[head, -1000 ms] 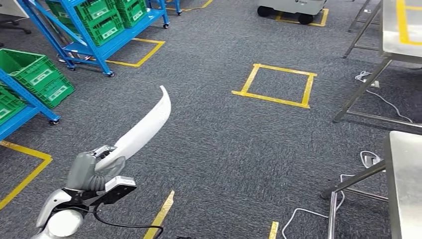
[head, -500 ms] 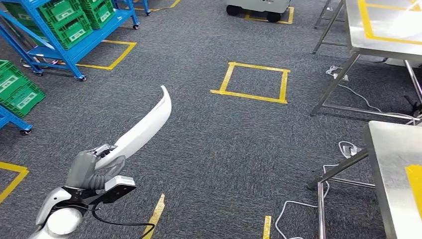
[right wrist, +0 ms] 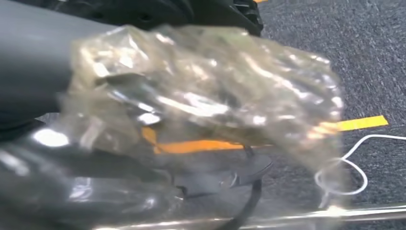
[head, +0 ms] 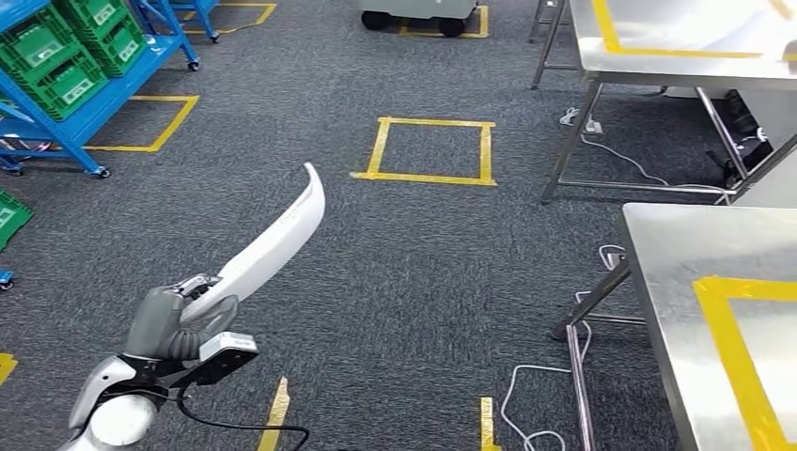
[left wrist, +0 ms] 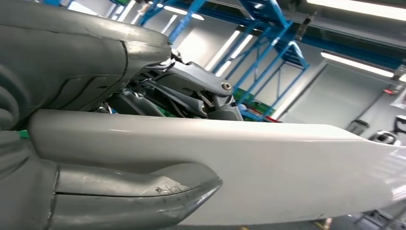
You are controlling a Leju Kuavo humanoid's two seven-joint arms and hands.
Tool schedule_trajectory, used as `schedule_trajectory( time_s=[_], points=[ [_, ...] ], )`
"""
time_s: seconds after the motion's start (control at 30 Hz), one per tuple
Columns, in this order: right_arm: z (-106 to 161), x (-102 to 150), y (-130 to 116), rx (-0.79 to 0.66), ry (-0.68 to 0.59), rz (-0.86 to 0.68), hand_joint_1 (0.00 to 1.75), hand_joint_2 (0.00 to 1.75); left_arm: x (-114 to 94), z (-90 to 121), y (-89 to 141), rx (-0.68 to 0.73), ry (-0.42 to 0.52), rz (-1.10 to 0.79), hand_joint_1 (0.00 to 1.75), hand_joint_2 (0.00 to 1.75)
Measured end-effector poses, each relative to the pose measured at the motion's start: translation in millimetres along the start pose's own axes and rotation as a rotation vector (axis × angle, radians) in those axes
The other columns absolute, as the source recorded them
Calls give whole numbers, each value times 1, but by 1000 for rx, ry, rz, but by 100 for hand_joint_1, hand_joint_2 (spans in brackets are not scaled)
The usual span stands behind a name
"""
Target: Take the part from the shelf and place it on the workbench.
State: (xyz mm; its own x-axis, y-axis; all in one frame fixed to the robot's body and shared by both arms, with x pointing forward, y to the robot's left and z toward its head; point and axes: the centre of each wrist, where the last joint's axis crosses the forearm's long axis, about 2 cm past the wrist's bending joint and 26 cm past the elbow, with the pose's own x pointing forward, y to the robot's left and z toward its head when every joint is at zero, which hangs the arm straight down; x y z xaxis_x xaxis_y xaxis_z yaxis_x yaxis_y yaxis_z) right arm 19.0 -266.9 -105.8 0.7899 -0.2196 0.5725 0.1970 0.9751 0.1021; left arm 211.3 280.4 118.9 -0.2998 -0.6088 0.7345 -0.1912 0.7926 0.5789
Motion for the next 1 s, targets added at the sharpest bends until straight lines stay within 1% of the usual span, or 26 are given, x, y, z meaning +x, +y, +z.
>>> schedule_trajectory(
  time_s=[0.33,0.83,1.0],
  points=[
    [5,-7,0,-12,19,-9,0,0,3,0,-4,4,-36,36,175,175],
    [6,-5,-2,-5,26,1,0,0,5,-1,-5,20,-40,34,175,175],
    [6,-4,-3,7,27,14,0,0,4,2,-6,24,-34,32,175,175]
  ],
)
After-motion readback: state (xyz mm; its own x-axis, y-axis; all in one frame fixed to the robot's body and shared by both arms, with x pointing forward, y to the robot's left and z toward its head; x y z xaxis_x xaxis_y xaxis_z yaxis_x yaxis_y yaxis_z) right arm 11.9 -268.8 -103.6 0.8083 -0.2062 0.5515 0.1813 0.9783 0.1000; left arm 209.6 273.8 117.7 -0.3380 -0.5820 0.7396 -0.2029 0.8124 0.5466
